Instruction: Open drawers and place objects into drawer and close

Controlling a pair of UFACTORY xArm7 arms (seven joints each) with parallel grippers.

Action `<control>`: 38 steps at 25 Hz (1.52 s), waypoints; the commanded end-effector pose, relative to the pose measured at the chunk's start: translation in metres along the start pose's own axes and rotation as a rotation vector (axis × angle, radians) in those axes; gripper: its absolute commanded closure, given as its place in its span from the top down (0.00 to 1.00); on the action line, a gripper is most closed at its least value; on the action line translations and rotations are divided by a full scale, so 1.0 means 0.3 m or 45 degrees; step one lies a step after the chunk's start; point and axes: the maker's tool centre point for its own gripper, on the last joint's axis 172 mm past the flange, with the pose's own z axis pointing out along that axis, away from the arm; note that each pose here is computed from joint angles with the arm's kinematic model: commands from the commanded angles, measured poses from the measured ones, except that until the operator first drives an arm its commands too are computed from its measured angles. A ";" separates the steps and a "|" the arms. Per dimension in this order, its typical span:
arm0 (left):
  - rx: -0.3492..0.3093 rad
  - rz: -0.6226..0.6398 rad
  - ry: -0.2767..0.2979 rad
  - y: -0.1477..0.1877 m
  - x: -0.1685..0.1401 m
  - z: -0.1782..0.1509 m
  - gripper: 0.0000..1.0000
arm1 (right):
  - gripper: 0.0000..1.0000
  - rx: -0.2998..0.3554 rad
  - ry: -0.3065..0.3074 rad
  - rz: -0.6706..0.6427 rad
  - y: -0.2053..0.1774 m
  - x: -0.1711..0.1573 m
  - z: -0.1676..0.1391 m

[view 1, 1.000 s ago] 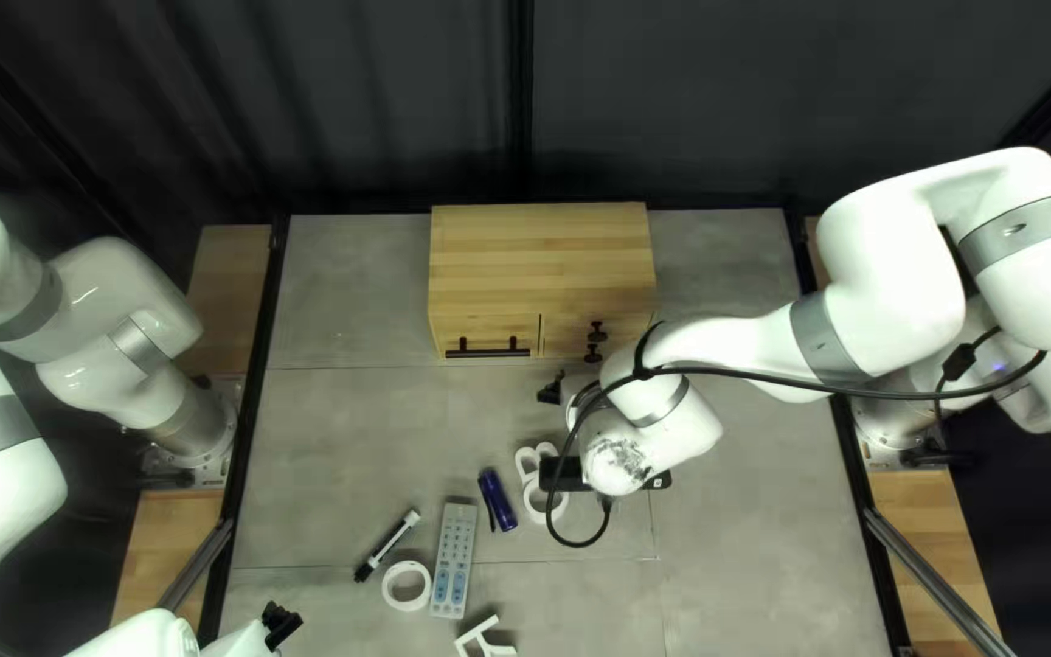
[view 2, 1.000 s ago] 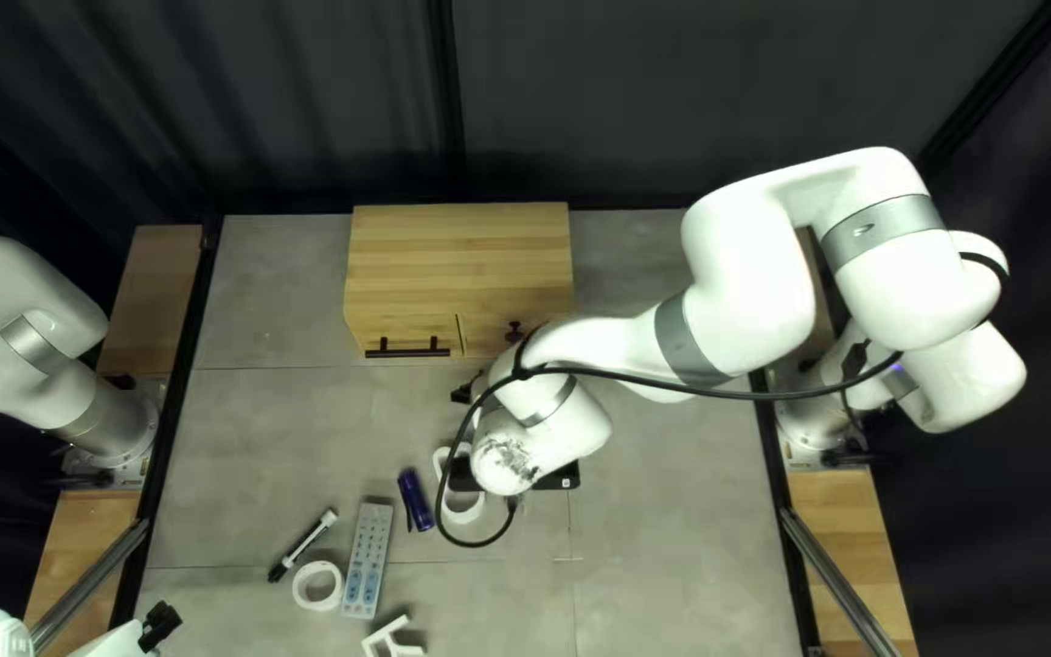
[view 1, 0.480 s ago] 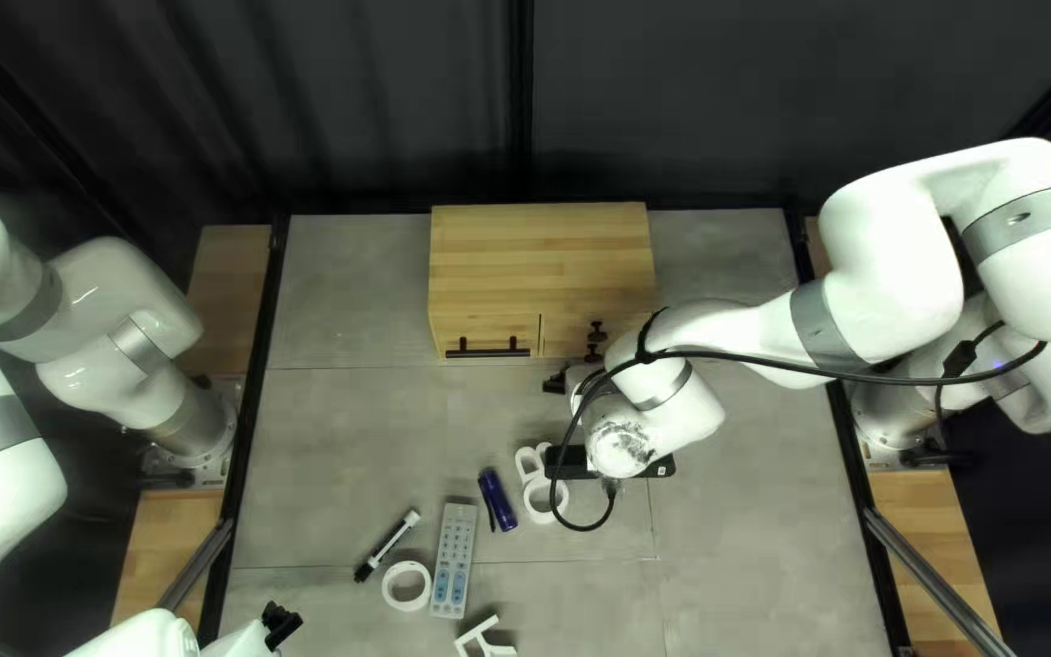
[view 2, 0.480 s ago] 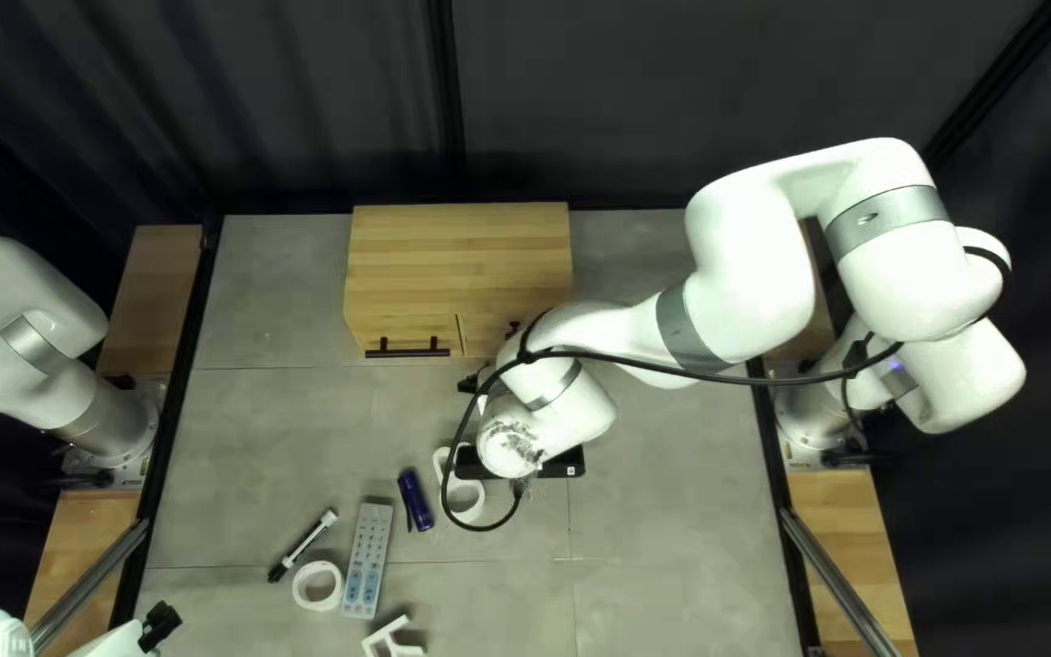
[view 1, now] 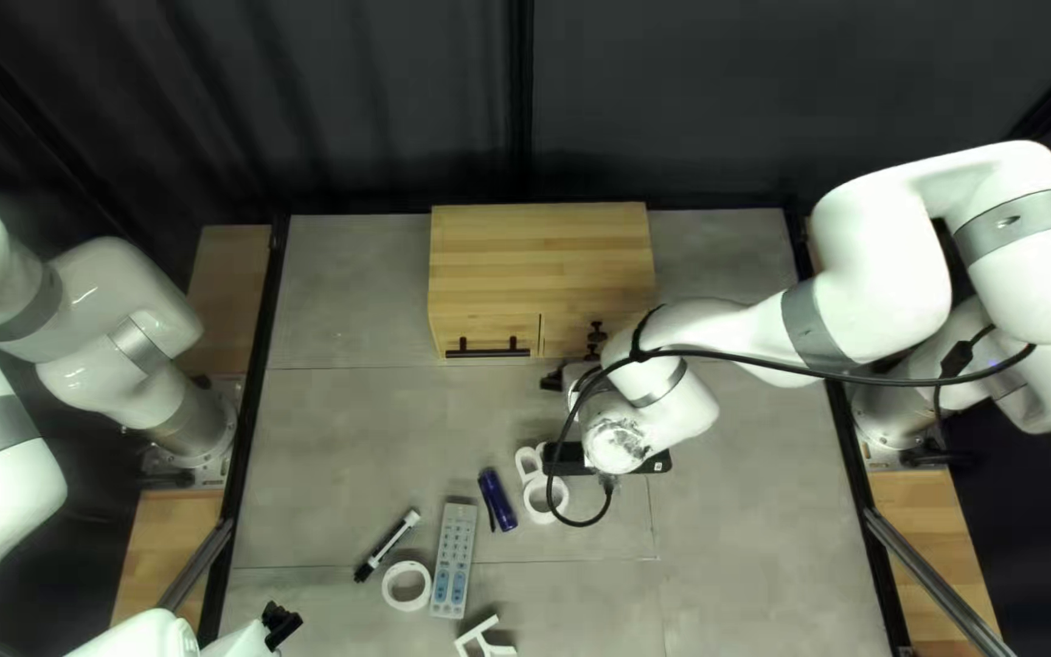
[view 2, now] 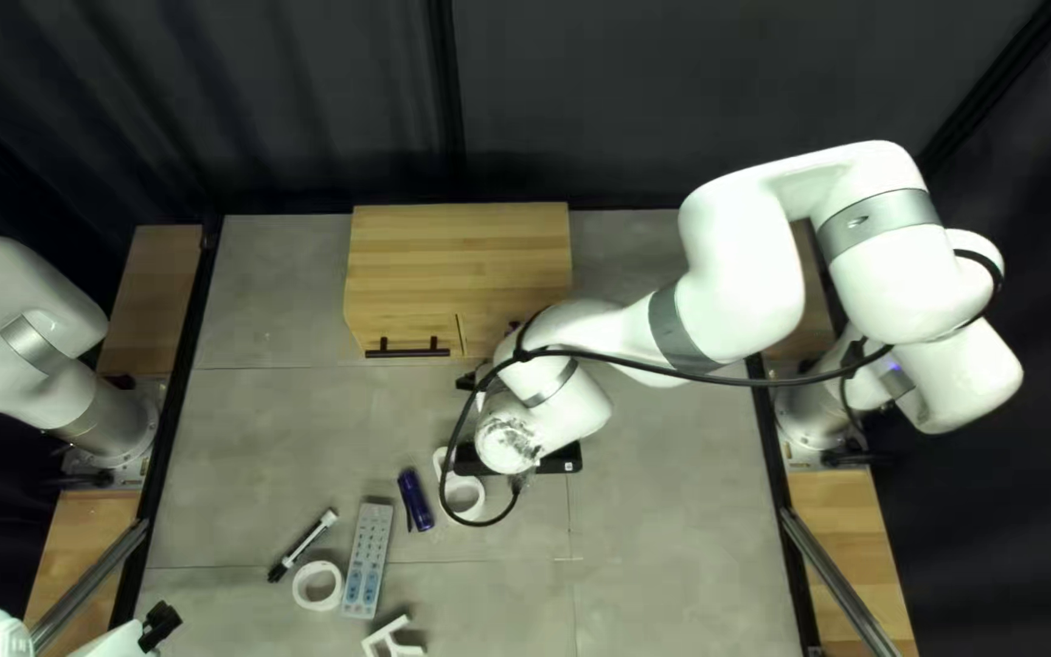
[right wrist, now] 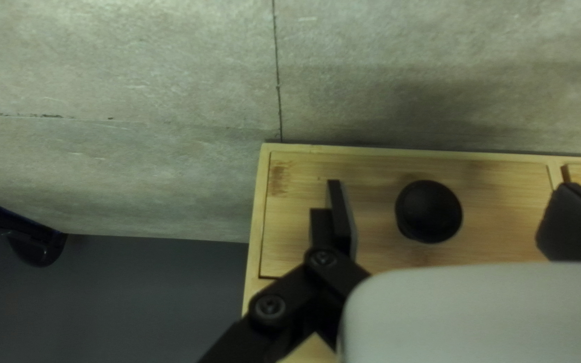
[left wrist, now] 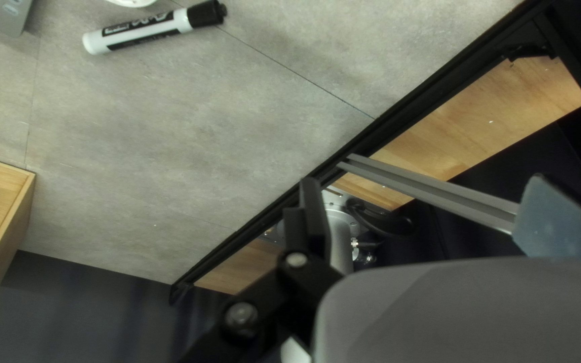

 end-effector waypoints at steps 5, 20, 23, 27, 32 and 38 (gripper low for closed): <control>0.000 0.000 0.000 0.000 0.000 0.000 1.00 | 0.92 0.007 -0.006 0.002 -0.009 -0.009 0.004; 0.000 0.000 0.000 0.000 0.000 0.000 1.00 | 0.65 0.010 -0.015 -0.002 0.003 -0.014 0.019; 0.000 0.000 0.000 0.000 0.000 0.000 1.00 | 0.68 0.010 -0.014 -0.002 0.000 -0.021 0.016; 0.000 0.000 0.000 0.000 0.000 0.000 1.00 | 0.71 0.003 -0.011 0.006 -0.022 -0.041 0.006; 0.000 0.000 0.000 0.000 0.000 0.000 1.00 | 0.78 -0.008 0.009 0.012 -0.023 -0.005 0.015; 0.000 0.000 0.000 0.000 0.000 0.000 1.00 | 0.80 -0.021 0.009 -0.002 0.019 0.003 -0.004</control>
